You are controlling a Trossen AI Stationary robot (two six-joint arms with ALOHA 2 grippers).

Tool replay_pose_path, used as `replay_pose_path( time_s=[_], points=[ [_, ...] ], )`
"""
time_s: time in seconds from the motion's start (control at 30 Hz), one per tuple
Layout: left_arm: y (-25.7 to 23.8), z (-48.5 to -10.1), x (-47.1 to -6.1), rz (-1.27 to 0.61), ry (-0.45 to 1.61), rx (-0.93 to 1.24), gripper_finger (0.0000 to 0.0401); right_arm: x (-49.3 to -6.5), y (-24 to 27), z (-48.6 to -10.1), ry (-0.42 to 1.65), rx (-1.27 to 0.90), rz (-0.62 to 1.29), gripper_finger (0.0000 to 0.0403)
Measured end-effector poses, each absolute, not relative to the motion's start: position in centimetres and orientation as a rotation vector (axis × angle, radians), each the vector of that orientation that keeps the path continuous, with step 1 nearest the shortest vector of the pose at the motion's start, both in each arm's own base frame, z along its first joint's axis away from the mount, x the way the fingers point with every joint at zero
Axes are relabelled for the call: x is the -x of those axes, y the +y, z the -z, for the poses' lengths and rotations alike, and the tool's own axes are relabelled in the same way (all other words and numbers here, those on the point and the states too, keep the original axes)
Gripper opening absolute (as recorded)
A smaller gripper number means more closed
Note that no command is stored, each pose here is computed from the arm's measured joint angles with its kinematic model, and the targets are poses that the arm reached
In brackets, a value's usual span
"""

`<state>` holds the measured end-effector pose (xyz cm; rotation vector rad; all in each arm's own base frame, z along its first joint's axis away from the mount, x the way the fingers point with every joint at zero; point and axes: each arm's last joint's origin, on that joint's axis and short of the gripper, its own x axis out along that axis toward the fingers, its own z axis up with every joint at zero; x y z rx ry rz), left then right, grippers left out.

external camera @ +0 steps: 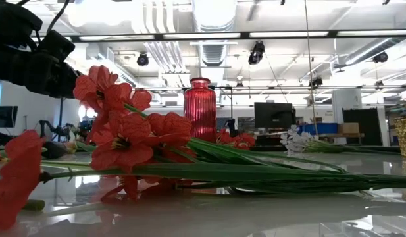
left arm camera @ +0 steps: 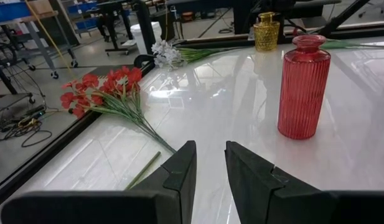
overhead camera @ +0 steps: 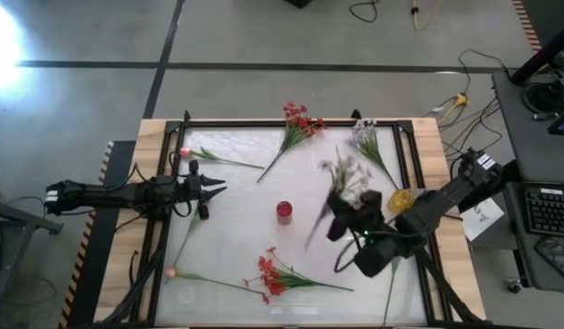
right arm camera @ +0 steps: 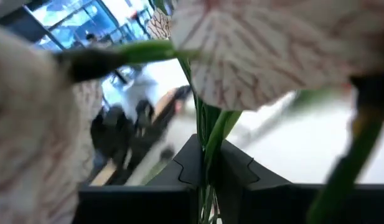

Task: Sort flowers into vase by color
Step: Put the bottom white flowers into the red vase

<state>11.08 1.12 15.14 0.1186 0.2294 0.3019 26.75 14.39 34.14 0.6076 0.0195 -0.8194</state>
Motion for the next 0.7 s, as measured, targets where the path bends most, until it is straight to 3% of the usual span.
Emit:
replay_pose_path(
  time_s=[0.3, 0.7],
  points=[
    [1.1, -15.1, -11.1, -0.302, 0.232, -0.119, 0.0075, -33.9, 11.0, -36.5, -0.006, -0.234, 0.846, 0.0018],
    [1.1, -15.1, -11.1, -0.302, 0.232, -0.119, 0.0075, -37.9, 10.3, -32.0, 0.099, -0.143, 0.817, 0.0018]
  ],
)
